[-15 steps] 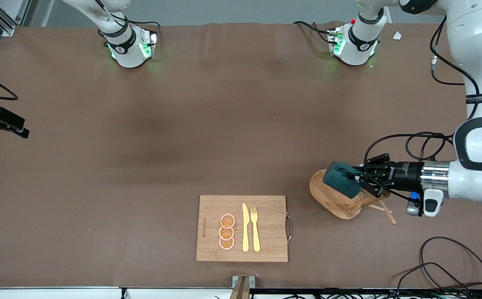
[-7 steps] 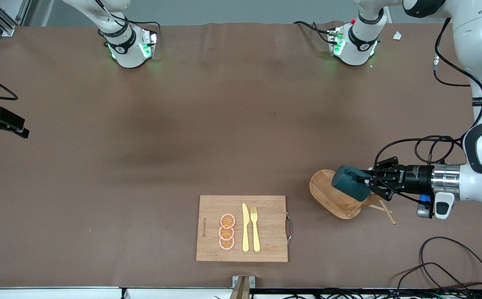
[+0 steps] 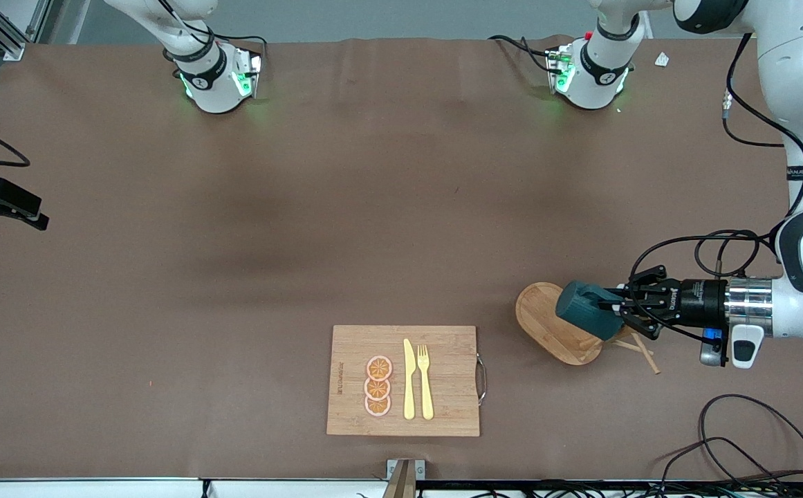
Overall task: Pass cup and hang on rack
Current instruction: 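Hook the mug handle onto a rack peg with the left gripper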
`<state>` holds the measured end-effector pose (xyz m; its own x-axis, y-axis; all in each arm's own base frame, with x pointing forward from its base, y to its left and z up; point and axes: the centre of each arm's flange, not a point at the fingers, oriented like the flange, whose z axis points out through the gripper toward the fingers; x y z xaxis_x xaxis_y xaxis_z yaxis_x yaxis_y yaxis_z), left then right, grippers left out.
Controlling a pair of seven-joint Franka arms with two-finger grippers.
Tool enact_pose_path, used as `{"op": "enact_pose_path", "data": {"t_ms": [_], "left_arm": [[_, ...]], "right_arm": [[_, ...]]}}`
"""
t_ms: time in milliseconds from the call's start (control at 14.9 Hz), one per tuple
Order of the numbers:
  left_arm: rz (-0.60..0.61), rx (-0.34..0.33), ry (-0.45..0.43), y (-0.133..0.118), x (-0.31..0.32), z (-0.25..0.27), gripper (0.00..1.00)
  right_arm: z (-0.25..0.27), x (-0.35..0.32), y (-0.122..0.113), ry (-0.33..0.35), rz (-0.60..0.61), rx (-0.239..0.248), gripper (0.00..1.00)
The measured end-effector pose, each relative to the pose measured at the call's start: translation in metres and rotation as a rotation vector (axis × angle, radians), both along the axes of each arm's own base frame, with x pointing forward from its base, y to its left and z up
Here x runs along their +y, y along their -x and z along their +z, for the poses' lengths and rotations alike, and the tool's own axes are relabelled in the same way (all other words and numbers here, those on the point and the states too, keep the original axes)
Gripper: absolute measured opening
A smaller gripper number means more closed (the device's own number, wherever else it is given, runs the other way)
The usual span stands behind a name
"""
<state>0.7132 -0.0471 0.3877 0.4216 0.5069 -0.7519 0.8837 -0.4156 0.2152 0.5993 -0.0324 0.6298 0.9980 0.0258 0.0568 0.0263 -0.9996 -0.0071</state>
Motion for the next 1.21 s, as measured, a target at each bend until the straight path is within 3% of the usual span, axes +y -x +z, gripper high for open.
{"op": "enact_pose_path", "data": {"t_ms": [941,1209], "left_arm": [[0.04,-0.007,-0.006,-0.0055,0.0095,-0.0087,0.25],[0.053,-0.011,-0.008,-0.0072,0.0096,-0.0032,0.59]], "right_arm": [[0.0,0.0,0.0,0.0,0.0,0.0,1.0],[0.0,0.0,0.0,0.0,0.0,0.0,1.0]]}}
